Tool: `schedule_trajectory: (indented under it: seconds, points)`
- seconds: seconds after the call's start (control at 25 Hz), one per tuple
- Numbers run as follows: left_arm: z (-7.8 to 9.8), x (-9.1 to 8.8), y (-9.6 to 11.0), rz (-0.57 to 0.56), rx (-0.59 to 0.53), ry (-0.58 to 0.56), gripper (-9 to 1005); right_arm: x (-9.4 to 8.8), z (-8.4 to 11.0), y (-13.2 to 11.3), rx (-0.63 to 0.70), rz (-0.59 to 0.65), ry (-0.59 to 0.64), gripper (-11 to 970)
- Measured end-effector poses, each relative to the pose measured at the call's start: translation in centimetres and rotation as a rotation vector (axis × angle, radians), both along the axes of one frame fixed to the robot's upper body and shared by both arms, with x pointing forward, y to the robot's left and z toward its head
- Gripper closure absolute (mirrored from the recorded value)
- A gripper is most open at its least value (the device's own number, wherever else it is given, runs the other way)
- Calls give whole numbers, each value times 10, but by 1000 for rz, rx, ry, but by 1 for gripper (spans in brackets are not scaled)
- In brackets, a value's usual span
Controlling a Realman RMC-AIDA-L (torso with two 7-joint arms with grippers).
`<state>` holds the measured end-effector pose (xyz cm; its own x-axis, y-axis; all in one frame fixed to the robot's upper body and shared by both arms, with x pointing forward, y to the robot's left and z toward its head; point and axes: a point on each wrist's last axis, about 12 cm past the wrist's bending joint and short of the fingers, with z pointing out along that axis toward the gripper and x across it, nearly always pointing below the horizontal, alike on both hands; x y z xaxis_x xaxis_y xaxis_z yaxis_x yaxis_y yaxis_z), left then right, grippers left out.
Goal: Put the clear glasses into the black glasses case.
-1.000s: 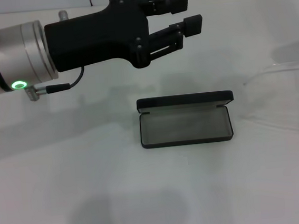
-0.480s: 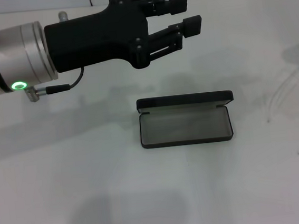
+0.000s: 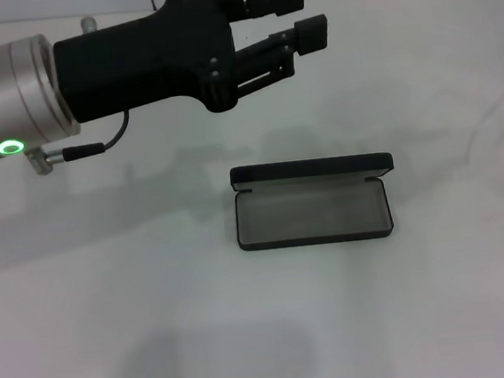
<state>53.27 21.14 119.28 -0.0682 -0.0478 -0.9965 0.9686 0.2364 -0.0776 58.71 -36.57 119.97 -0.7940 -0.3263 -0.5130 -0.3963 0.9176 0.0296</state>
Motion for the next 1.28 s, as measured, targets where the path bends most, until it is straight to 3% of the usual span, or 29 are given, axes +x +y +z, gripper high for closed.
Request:
schedule_trajectory:
  seconds: [0.2,0.36,0.48,0.6,0.76,0.96,1.0,1.28]
  points:
    - [2,-2,-2,-26,-11,-8,581,-27,30,-27,133,68,-170,844]
    - [6,-4,-5,-48,-55,-21,593,-49,41,-35,194,153,-272,843]
    - [9,-6,-5,-69,-114,-37,601,-70,46,-35,257,259,-385,843]
    - [9,-7,-6,-98,-176,-45,672,-88,45,-31,337,348,-490,843]
    - [4,-9,-9,-147,-250,-49,766,-101,42,-17,457,472,-592,842]
    - [-6,-14,-20,-239,-343,-58,841,-98,37,-6,588,550,-628,841]
    - [-8,-14,-21,-248,-347,-55,854,-86,30,7,641,607,-597,841]
    - [-16,-19,-34,-320,-320,-40,879,-55,5,58,681,746,-508,840]
